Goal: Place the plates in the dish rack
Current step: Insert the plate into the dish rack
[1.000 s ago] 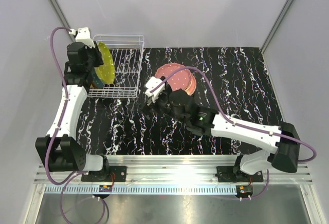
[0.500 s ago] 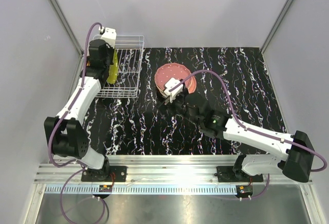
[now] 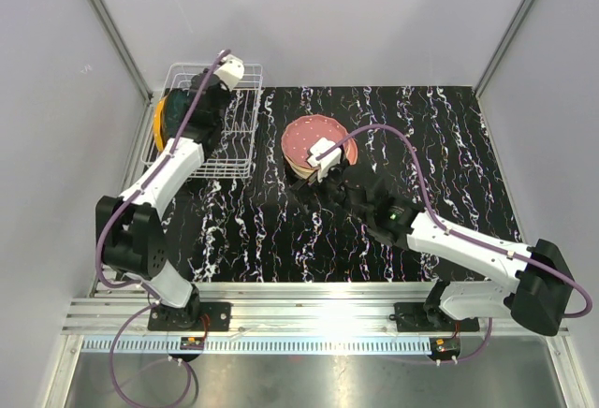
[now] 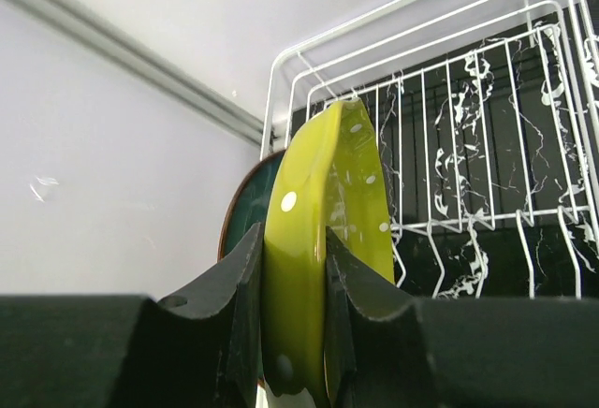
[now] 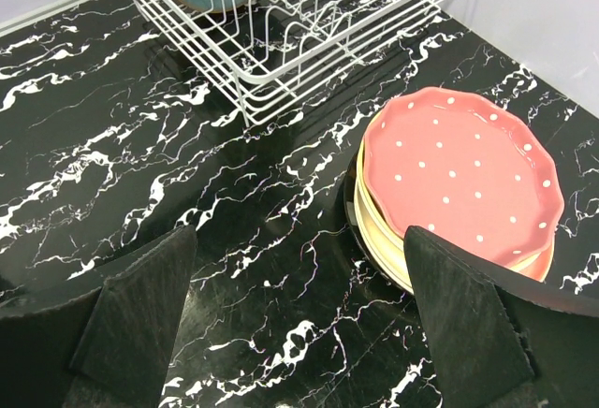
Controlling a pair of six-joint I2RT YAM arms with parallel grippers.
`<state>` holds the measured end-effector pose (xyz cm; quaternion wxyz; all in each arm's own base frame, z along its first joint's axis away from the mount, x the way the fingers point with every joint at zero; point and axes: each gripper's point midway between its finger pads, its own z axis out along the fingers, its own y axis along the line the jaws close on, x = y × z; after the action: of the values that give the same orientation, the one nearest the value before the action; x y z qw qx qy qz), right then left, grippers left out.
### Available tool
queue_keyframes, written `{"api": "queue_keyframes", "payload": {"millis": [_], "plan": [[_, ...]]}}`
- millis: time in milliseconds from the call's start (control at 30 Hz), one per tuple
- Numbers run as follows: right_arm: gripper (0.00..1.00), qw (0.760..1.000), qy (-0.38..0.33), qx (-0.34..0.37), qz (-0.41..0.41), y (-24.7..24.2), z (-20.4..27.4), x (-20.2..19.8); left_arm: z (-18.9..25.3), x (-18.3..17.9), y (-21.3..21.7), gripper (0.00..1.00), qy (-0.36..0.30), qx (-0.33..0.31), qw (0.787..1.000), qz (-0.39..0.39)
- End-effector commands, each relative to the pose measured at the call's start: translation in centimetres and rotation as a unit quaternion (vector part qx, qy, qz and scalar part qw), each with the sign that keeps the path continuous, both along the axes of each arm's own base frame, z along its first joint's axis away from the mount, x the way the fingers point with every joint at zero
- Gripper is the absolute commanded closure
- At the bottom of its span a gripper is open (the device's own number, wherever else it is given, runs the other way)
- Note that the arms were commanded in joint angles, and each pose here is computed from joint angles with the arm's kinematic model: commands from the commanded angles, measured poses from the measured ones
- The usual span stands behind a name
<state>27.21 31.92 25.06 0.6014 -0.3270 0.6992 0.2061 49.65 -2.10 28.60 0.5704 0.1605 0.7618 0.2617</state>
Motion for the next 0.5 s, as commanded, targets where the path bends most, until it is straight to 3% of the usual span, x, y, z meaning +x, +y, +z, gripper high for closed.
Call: {"api": "queue_keyframes", "payload": {"millis": [0, 233, 467], "plan": [[0.00, 1.000, -0.009, 0.024, -0.003, -0.3, 1.2, 0.3, 9.7, 0.6, 0.6, 1.00, -0.139, 0.037, 0.989, 0.028], [0.00, 1.000, -0.007, 0.014, -0.016, -1.2, 0.6, 0.8, 7.6, 0.6, 1.8, 1.00, -0.118, 0.052, 0.991, 0.035], [0.00, 1.000, 0.002, 0.003, -0.018, -1.2, -0.5, 1.1, 6.4, 0.6, 3.9, 1.00, -0.114, 0.020, 0.992, 0.046]]}}
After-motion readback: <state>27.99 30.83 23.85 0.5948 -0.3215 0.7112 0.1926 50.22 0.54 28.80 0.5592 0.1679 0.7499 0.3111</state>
